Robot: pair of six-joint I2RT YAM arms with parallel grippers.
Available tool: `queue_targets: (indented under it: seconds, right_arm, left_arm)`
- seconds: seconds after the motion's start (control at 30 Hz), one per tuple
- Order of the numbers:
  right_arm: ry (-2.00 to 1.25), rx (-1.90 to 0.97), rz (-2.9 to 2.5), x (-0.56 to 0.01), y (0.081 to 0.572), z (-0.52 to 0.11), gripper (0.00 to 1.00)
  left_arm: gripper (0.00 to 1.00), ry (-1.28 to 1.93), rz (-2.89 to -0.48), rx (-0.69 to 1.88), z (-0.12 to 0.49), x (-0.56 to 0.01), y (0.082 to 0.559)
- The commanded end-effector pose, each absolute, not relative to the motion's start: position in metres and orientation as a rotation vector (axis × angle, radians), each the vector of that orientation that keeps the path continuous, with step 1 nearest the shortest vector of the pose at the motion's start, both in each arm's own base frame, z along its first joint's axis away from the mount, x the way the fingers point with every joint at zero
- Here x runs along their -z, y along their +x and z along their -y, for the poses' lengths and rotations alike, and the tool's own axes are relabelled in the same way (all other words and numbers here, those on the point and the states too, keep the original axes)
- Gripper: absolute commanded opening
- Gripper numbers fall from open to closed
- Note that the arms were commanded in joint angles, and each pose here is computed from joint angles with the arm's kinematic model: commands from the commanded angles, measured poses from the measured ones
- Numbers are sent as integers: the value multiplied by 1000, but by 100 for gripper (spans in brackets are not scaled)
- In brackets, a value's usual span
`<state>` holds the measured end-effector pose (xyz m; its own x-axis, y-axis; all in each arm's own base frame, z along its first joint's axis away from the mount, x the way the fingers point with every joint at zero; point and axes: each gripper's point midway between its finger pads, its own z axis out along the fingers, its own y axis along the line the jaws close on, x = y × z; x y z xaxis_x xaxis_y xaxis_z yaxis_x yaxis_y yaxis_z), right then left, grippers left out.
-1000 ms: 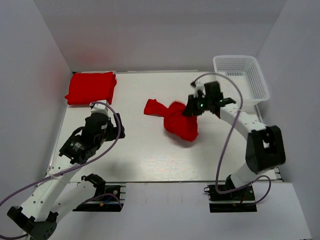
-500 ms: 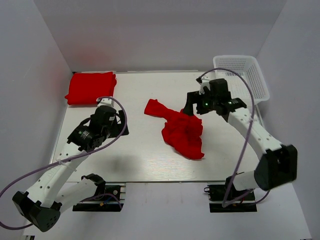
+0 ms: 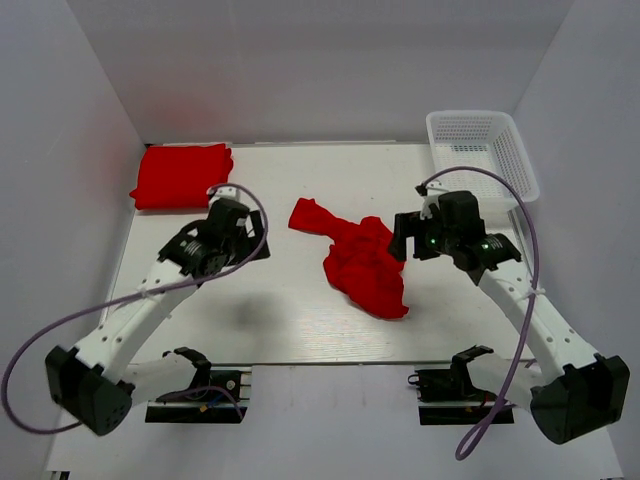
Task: Fold and stack the t-shirts
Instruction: Flatten out the tshirt
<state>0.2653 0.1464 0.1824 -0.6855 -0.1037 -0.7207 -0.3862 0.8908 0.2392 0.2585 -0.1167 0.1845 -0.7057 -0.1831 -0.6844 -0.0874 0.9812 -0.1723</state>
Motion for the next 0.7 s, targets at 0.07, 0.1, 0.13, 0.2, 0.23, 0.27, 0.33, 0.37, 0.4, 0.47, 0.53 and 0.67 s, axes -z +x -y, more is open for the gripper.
queue_targets:
  seconds: [0.07,0.1,0.13,0.2,0.23,0.27,0.33,0.37,0.4,0.47,0.53,0.67]
  right_arm:
    - [-230,-465,-2332,-163,241,-131,90]
    - [-223,-458,-2351,-155,235,-127,90]
    - [-210,-463,-2391,-143,227,-126,90]
    - [-205,-461,-2419,-132,218,-123,90]
    - [-200,-483,-2422,-129,216,-125,90]
    - [-208,-485,-2445,-115,209,-124,90]
    - [-169,-490,-2444,-112,207,-123,90]
    - [-133,-479,-2474,-102,202,-120,90]
    - [-99,-482,-2487,-100,200,-120,90]
    - [-50,-469,-2489,-94,200,-117,90]
    - [1,-487,-2494,-87,196,-117,90]
    - [16,-542,-2506,-78,192,-123,90]
  left_arm:
    - [100,-204,-2334,179,153,-187,322]
    - [100,-201,-2351,166,157,-181,329]
    - [100,-188,-2336,190,168,-189,343]
    - [100,-137,-2364,151,182,-164,370]
    - [100,-130,-2342,154,186,-166,387]
    - [100,-115,-2343,147,192,-160,398]
    - [100,-81,-2375,132,212,-136,428]
    - [100,-77,-2398,116,216,-127,436]
    - [100,-67,-2436,102,221,-116,441]
    - [100,-57,-2464,73,230,-95,468]
    - [100,-41,-2464,84,242,-93,485]
    - [100,-29,-2516,54,245,-59,499]
